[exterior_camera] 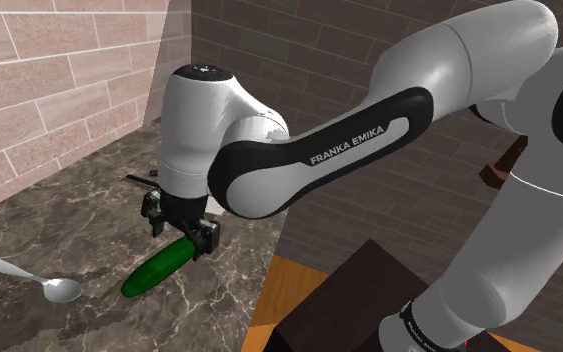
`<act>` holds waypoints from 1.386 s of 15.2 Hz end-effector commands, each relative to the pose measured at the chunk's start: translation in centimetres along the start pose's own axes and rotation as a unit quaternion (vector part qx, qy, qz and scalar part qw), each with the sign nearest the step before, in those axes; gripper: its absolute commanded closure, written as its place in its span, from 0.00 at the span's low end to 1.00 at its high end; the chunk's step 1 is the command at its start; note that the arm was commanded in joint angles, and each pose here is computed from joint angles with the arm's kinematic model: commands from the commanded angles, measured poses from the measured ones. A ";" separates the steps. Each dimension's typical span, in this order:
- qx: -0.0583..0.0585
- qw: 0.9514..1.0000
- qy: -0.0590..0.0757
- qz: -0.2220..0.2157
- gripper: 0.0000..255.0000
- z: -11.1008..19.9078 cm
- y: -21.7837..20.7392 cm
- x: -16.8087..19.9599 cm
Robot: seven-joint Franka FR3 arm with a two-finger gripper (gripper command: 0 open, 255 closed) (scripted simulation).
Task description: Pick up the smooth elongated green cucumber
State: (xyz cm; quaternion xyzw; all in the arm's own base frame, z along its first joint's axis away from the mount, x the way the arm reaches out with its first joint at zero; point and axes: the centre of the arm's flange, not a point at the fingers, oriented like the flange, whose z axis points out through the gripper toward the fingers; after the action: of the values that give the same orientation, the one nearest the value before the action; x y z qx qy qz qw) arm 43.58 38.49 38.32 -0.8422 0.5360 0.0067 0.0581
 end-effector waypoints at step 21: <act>0.002 1.000 0.001 0.008 1.00 3.5 -0.4 0.0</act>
State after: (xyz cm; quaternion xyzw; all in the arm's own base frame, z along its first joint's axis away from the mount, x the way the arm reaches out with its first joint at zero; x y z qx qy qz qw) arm 44.07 39.02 34.50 -0.8379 0.5426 0.0051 0.0592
